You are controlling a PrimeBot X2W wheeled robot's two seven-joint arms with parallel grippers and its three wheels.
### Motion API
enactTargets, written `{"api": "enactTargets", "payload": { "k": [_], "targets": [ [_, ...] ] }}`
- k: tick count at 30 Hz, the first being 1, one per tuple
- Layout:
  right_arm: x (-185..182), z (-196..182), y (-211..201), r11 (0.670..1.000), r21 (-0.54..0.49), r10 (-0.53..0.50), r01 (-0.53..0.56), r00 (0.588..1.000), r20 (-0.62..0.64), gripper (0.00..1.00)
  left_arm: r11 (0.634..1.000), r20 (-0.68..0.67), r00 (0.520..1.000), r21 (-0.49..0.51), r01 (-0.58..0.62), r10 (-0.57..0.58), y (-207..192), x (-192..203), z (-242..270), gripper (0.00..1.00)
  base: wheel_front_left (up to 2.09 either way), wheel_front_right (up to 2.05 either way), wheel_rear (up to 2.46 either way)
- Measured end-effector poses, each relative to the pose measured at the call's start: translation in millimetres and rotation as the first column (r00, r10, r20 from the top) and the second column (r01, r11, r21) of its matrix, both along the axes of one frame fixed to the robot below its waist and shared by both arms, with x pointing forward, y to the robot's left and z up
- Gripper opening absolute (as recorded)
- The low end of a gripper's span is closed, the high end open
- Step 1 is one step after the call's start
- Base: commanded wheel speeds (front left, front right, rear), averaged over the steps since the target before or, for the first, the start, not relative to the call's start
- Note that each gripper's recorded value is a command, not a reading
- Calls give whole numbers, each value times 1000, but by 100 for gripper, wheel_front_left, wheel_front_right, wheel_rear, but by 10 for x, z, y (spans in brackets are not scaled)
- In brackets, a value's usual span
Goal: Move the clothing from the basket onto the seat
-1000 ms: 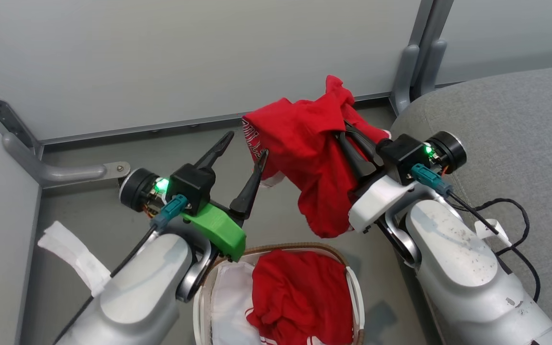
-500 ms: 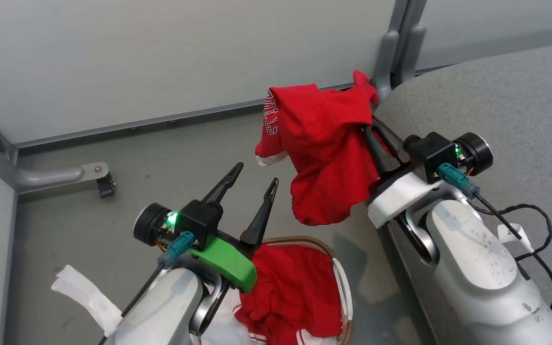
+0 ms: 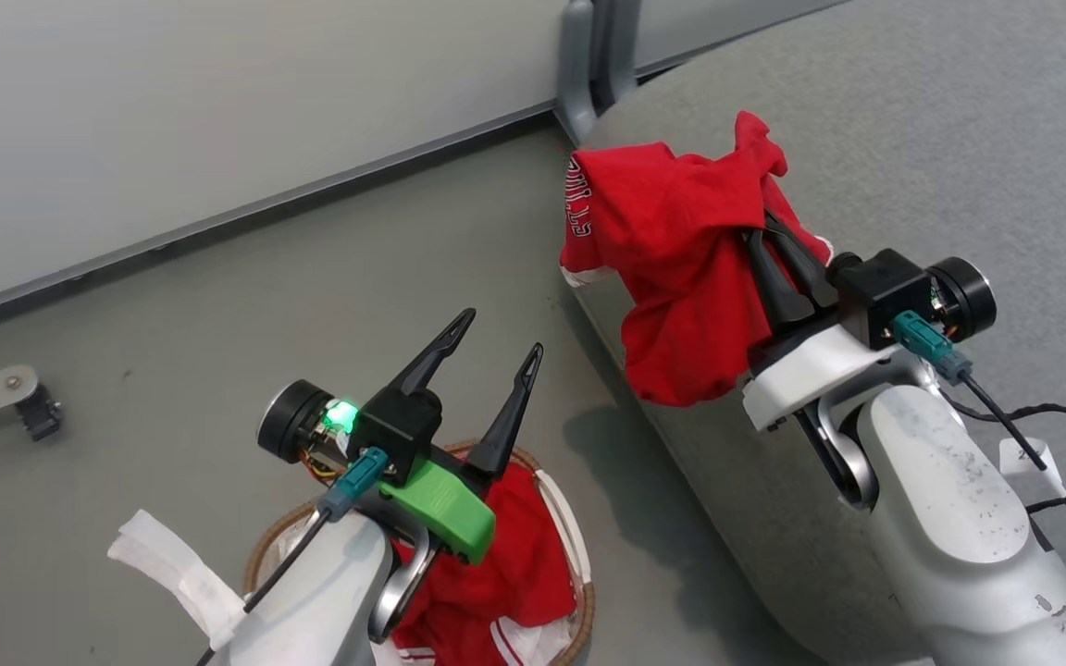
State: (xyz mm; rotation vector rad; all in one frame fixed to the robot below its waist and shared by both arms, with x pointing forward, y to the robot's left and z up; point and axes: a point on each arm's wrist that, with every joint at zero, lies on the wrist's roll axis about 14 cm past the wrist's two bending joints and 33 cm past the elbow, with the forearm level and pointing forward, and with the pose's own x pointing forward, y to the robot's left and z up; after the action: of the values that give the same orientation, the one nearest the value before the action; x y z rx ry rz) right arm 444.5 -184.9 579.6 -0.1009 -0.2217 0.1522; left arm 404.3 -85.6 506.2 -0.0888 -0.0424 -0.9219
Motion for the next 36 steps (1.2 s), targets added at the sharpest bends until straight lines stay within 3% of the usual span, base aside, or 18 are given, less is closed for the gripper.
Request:
{"api": "enactTargets", "payload": {
  "k": [10, 19, 25, 30, 36],
  "targets": [
    [-323, -246, -723, 977, -2, -214, 215, 974, -68, 0, 979, -46, 978, -8, 203, -203, -614, -213, -227, 100, 0, 0, 0],
    [-343, -458, -964, 956, -10, -291, 292, 949, -120, 0, 966, -85, 962, -27, 257, -258, -764, -236, -405, 100, 0, 0, 0],
    [-3, -204, -1060, 955, -28, -295, 294, 954, -44, 0, 972, -93, 968, -44, 231, -235, -704, -86, -460, 100, 0, 0, 0],
    [404, 189, -1245, 947, -112, -295, 301, 953, 65, 0, 978, -84, 975, -50, 203, -206, -616, 70, -488, 100, 0, 0, 0],
    [841, 489, -1608, 916, -194, -329, 352, 933, 144, 0, 986, -56, 986, -64, 155, -158, -474, 275, -453, 100, 0, 0, 0]
  ]
}}
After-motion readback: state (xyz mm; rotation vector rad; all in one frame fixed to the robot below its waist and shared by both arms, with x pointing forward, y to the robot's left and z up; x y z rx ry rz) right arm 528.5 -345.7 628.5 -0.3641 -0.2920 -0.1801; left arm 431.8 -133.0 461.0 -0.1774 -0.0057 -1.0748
